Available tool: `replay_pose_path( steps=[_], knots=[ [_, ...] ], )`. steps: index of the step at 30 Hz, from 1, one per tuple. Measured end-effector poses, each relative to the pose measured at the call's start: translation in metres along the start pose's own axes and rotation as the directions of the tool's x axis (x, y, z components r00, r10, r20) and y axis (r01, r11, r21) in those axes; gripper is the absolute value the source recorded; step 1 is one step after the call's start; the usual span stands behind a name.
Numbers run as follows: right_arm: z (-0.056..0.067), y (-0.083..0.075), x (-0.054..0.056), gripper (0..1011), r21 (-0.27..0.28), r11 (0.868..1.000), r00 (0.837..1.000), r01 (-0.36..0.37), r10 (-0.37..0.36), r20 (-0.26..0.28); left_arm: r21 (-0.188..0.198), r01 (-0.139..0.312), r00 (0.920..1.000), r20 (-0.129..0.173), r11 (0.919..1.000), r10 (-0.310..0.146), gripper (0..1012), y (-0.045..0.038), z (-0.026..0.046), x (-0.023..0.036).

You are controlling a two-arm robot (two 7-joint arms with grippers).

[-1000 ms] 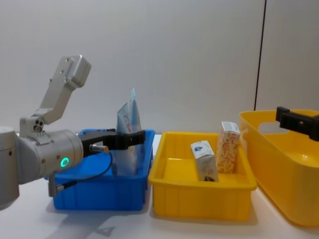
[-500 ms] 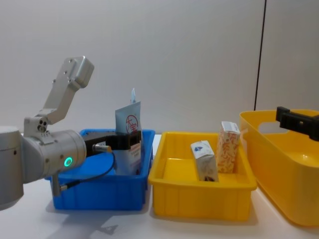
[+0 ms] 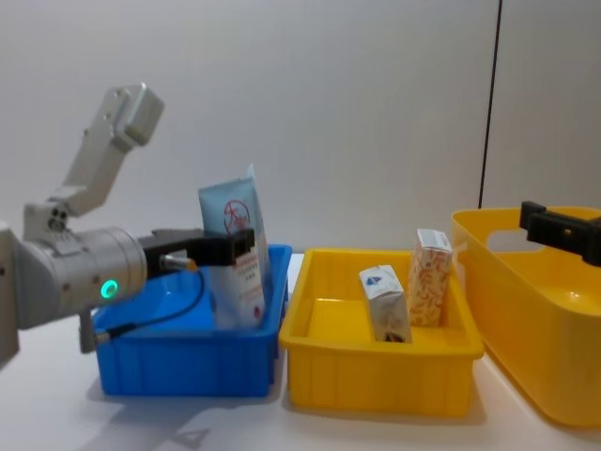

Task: Bimanual collaborative sorting of washing and personal care products

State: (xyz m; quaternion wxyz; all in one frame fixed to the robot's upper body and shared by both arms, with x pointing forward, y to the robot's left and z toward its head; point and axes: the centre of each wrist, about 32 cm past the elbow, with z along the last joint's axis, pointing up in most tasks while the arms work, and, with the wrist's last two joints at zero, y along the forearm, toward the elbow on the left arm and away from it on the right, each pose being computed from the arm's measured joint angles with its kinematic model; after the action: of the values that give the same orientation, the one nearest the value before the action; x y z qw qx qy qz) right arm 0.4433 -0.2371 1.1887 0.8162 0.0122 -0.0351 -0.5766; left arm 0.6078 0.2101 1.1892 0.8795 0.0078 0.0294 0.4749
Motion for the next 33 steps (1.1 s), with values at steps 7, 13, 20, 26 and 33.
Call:
replay_pose_path(
  steps=[7,13,20,26,33],
  knots=[
    [0.0,0.0,0.0,1003,0.0,1.0,1.0,0.0,0.0,0.0,-0.04,0.017,0.9993,0.034,0.999,-0.016,260,0.0132,0.0195,0.0051],
    [0.0,0.0,0.0,1003,0.0,1.0,1.0,0.0,0.0,0.0,-0.082,0.039,0.9978,0.058,0.9959,-0.034,240,0.0226,0.037,0.0059],
    [0.0,0.0,0.0,1004,0.0,1.0,1.0,0.0,0.0,0.0,-0.129,0.076,0.9953,0.068,0.9887,-0.068,240,0.0271,0.0522,0.0021],
    [0.0,0.0,0.0,1004,0.0,1.0,1.0,0.0,0.0,0.0,-0.163,0.124,0.9917,0.053,0.9787,-0.117,240,0.0264,0.0597,-0.0034],
    [0.0,0.0,0.0,1003,0.0,1.0,1.0,0.0,0.0,0.0,-0.187,0.198,0.98,0.014,0.9623,-0.199,239,0.0208,0.0622,-0.0122]
  ],
)
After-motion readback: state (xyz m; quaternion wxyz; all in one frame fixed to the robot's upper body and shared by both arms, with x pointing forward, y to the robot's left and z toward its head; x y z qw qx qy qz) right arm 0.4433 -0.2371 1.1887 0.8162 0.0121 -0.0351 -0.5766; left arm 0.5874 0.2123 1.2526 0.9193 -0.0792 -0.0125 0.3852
